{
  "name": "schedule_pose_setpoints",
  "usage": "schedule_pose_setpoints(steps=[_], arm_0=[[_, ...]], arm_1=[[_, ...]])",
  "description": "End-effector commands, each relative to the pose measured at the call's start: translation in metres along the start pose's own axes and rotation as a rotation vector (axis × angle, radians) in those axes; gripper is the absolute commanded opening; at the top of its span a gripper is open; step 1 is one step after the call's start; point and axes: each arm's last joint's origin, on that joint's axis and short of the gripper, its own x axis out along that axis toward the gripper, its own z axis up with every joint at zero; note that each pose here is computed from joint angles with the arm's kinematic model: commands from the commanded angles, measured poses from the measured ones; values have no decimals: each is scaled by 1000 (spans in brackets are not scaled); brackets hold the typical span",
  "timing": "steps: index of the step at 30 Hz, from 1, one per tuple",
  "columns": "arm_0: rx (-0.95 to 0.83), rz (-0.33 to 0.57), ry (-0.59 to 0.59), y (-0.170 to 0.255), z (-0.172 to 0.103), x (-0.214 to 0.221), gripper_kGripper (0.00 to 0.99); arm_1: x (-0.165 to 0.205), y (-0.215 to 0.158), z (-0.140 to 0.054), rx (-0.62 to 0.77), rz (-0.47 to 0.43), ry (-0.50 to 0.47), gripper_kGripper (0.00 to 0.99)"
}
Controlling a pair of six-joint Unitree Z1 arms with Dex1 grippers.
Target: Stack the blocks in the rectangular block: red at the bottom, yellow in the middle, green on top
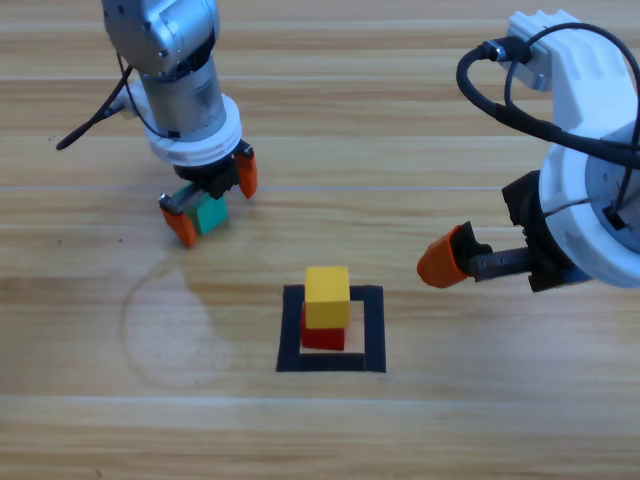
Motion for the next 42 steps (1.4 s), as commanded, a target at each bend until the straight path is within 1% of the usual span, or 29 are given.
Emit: schedule_pose_setpoints(steps=[1, 9, 12, 15, 17, 21, 23, 25, 27, 29, 30, 31, 32, 34, 36, 38, 39, 40, 42], arm_0=[[-26, 29, 11, -1, 15, 23, 962], [-18, 30, 8, 1, 28, 24, 956], [-10, 34, 7, 2, 30, 26, 931], [-2, 44, 11, 3, 30, 30, 894], [3, 50, 13, 4, 30, 31, 831], [7, 57, 15, 5, 28, 33, 762], [9, 65, 19, 5, 27, 37, 696], [9, 70, 18, 6, 27, 37, 589], [10, 85, 8, 8, 27, 36, 416], [28, 97, -1, 10, 27, 34, 275], [39, 103, -13, 10, 28, 32, 184], [58, 100, -23, 9, 30, 28, 115], [85, 91, -27, 8, 30, 25, 74], [136, 74, -32, 4, 31, 21, 63], [225, 38, -45, -6, 34, 9, 63], [365, -8, -51, -18, 36, -4, 63], [409, -8, -36, -21, 37, -10, 61], [523, -45, -30, -27, 37, -22, 61], [641, -75, -23, -29, 34, -35, 60]], arm_1=[[29, -3, -2, 3, -42, 42, 990], [29, -3, -2, 2, -45, 42, 990], [29, -3, -1, 2, -44, 41, 990], [29, -3, -1, 2, -44, 41, 990], [30, -3, -2, 2, -45, 42, 990], [30, -3, -1, 2, -46, 41, 990], [30, -3, -2, 2, -47, 42, 990], [30, -3, -2, 2, -47, 42, 990], [30, -3, -1, 2, -46, 41, 990], [30, -3, -2, 2, -47, 42, 990], [30, -3, -2, 2, -47, 42, 990], [30, -3, -2, 2, -47, 42, 990], [30, -3, -2, 2, -47, 42, 990], [30, -3, -1, 2, -46, 41, 990], [30, -3, -1, 2, -46, 41, 990], [30, -3, -1, 2, -46, 41, 990], [30, -3, -1, 2, -46, 41, 990], [30, -3, -1, 2, -46, 41, 990], [30, -3, -2, 3, -47, 42, 990]])
